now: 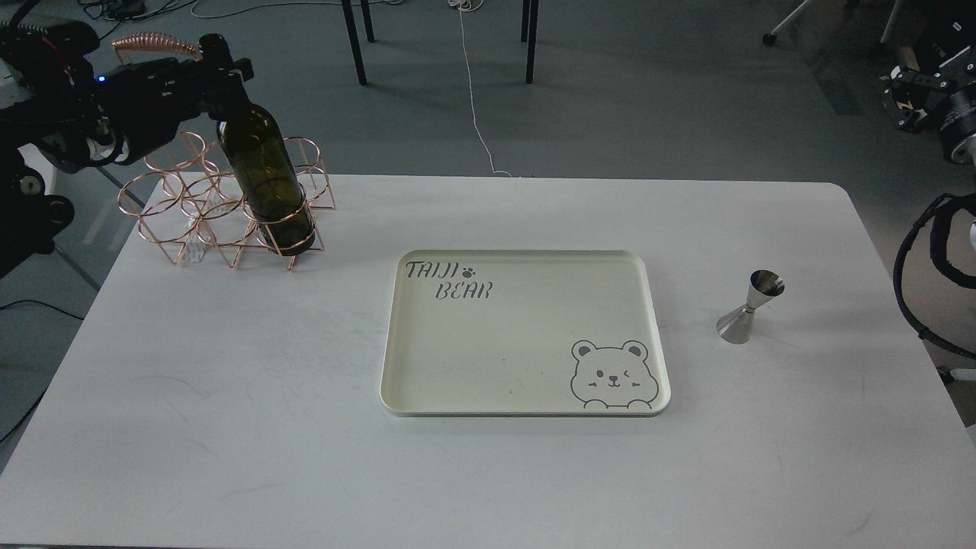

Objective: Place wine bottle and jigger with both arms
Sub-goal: 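Lower the bottle into a slot of the copper wire rack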

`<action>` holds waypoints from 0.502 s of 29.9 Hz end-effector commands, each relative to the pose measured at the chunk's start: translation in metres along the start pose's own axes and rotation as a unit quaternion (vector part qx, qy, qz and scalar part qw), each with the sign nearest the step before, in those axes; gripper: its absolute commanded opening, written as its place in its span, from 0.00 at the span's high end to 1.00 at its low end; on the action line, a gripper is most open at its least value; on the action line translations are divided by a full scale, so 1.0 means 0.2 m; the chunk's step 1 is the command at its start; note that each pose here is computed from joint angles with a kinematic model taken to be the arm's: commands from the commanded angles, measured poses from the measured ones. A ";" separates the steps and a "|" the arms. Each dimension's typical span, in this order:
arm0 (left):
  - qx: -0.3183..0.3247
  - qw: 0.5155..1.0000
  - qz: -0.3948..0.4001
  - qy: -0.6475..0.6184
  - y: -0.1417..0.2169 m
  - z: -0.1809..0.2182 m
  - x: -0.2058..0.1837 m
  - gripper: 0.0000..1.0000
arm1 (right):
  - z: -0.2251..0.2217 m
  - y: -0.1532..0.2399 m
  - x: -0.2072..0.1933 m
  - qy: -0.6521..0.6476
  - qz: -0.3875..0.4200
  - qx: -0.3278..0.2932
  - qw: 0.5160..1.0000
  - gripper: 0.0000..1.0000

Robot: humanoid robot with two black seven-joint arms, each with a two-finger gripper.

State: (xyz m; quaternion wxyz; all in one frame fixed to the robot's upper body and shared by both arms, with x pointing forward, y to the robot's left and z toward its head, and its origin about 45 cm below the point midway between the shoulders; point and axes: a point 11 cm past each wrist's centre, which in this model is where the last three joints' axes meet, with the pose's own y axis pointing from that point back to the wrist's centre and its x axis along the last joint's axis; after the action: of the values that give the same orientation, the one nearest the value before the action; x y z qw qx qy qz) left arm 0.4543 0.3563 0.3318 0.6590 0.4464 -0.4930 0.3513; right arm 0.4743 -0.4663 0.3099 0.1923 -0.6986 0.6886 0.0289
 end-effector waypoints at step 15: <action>0.000 1.000 0.007 0.007 0.02 -0.02 -0.08 0.76 | 0.01 0.01 0.00 -0.001 0.001 -0.003 1.000 0.03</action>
State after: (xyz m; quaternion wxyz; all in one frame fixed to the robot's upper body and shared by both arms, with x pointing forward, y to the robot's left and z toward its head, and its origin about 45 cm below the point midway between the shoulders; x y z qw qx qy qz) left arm 0.4487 0.3606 0.3169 0.6597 0.4417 -0.4906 0.3592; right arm 0.4734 -0.4662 0.3067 0.1906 -0.6984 0.6892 0.0314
